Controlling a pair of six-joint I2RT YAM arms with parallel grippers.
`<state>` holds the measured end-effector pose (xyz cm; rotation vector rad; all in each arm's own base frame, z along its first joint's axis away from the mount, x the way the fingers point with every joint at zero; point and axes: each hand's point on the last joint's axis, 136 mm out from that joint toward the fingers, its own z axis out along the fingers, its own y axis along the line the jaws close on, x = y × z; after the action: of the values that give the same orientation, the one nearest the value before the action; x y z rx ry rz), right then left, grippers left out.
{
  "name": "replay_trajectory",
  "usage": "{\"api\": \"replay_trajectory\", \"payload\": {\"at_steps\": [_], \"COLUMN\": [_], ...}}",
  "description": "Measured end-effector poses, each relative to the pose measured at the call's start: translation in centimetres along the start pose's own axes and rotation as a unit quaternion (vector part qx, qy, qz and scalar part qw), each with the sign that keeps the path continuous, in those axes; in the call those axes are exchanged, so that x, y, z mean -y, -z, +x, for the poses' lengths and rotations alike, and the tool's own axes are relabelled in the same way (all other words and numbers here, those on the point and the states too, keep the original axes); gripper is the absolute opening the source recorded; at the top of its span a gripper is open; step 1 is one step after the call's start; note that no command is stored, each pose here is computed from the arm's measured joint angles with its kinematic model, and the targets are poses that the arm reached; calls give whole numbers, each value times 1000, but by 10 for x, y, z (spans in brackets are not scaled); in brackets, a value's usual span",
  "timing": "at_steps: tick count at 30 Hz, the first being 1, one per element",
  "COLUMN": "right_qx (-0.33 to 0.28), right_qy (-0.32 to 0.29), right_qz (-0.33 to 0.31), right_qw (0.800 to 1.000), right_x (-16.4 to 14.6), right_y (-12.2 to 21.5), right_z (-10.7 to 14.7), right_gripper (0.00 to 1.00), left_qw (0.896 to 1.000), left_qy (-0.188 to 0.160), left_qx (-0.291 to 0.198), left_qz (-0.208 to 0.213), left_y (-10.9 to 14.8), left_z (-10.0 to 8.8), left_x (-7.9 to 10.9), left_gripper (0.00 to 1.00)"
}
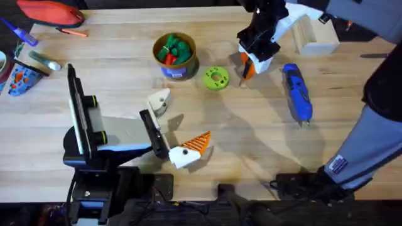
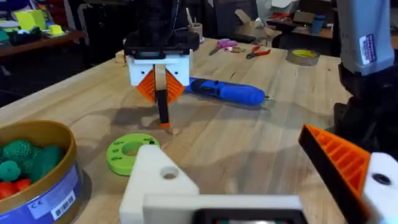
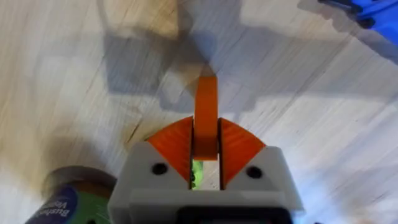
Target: Pick up the gripper from the table and insert it into the empty holder that is missing its gripper. Then pick up a screw, insert it into the mounting hole, and use the screwdriver to tighten it. Finally, clean up the table by picking up the vegetable and placing it into the bucket.
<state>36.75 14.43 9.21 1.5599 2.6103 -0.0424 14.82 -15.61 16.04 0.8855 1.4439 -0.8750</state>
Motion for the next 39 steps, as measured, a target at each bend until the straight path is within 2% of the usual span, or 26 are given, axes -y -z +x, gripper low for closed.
{"api": "replay_trajectory", "payload": {"at_steps": [5, 24, 30, 31, 35, 39], "right_qx": [0, 7, 42, 69, 116, 134], "right_qy": [-2, 10, 42, 56, 68, 78], "right_qz": [0, -6, -52, -61, -49, -59], "right_qw": [1000, 1000, 997, 994, 990, 986], "right_x": [0, 1, 4, 17, 54, 63], "right_y": [0, 5, 47, 73, 109, 124], "right_z": [0, -3, -16, -25, -40, -47], "right_gripper": [20, 13, 12, 12, 11, 11], "left_qw": [1000, 1000, 1000, 1000, 1000, 1000], "left_qy": [0, 0, 0, 0, 0, 0], "left_qx": [0, 0, 0, 0, 0, 0], "left_qz": [0, 0, 0, 0, 0, 0], "left_y": [0, 0, 0, 0, 0, 0], "left_z": [0, 0, 0, 0, 0, 0], "left_x": [0, 0, 0, 0, 0, 0], "left_gripper": [986, 987, 986, 986, 986, 986]}}
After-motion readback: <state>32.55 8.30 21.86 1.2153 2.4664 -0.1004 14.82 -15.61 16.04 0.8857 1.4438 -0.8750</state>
